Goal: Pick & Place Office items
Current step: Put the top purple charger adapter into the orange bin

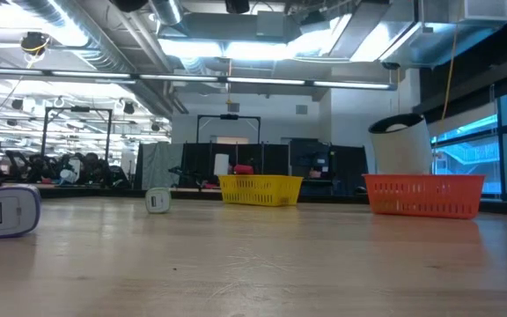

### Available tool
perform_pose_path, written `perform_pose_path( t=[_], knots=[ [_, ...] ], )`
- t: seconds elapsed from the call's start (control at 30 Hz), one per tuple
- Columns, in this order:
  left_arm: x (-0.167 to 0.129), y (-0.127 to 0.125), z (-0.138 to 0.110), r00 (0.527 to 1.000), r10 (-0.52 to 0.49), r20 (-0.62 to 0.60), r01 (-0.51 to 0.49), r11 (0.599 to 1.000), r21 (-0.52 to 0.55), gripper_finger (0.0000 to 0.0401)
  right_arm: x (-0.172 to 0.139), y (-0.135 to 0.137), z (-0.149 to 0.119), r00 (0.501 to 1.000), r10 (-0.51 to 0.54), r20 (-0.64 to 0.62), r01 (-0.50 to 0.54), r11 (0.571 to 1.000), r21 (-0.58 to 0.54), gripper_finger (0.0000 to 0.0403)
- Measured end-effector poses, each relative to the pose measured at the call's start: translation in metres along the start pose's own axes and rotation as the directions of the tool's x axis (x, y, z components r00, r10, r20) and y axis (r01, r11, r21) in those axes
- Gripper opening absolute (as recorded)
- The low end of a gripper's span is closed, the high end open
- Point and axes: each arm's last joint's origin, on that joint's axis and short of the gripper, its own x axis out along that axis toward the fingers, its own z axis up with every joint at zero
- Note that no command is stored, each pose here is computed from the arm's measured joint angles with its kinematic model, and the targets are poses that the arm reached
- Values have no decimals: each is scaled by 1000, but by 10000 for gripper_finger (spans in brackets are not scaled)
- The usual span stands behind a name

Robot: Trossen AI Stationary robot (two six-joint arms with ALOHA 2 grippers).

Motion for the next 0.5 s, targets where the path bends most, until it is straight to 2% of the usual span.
perform_pose_path(
  t=[0.1, 0.33, 0.5],
  knots=[
    [0, 0, 0, 1000, 11, 15, -11, 1000, 1, 224, 0, 0, 0, 1000, 17, 2, -17, 999, 30, 116],
    [0, 0, 0, 1000, 7, 8, -7, 1000, 1, 233, 0, 3, -3, 999, 43, -17, -42, 999, 34, 110],
    [0, 0, 0, 1000, 10, 11, -10, 1000, 1, 234, 0, 4, -4, 998, 53, -28, -52, 998, 26, 60]
  ],
)
